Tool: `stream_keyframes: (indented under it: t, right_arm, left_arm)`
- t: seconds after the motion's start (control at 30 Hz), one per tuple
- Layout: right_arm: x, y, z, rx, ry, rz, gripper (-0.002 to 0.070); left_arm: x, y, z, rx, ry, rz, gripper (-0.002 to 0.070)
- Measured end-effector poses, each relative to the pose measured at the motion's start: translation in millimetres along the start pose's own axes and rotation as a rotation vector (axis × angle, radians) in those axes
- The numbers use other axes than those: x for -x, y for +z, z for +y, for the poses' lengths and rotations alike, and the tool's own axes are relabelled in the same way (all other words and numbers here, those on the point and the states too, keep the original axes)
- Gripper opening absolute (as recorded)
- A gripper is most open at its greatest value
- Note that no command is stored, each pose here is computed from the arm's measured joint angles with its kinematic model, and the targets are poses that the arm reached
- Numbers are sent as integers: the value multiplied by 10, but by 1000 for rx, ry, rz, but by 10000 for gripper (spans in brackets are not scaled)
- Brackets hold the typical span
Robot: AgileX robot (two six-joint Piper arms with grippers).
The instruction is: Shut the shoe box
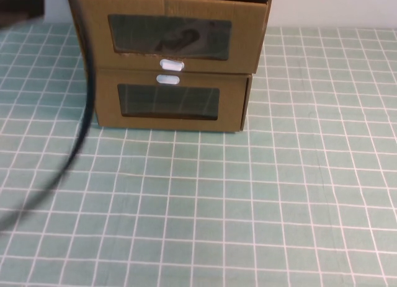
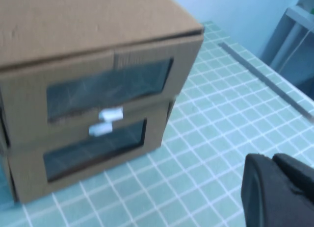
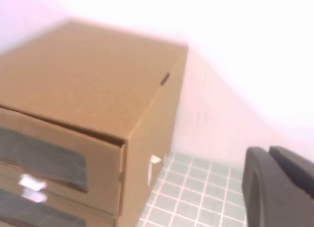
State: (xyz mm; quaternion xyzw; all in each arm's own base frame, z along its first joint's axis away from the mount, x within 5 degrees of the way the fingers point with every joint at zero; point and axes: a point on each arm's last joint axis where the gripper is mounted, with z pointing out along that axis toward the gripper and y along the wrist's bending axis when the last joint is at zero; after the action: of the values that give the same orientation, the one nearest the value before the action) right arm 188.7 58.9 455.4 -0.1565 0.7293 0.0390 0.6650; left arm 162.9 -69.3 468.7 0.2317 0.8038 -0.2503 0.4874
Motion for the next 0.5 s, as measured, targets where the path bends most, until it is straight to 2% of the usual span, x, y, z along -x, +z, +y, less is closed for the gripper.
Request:
stream_keyframes:
  t: [0.13, 0.33, 0.43, 0.5]
  right_arm:
    - [-387, -479, 45, 6, 6, -90, -14]
    - [-1075, -860, 130, 12, 4, -89, -14]
    - [-1308, -1020, 149, 8, 2, -81, -14]
    - [-1412, -1089, 155, 1, -11, -83, -14]
  left_arm:
    - [-510, -195, -151, 29, 7, -26, -5]
    - [-1262, -388, -327, 54, 5, -71, -5]
    - [-1510, -435, -350, 89, 15, -126, -5]
    - [-1620, -433, -308, 144, 28, -174, -5]
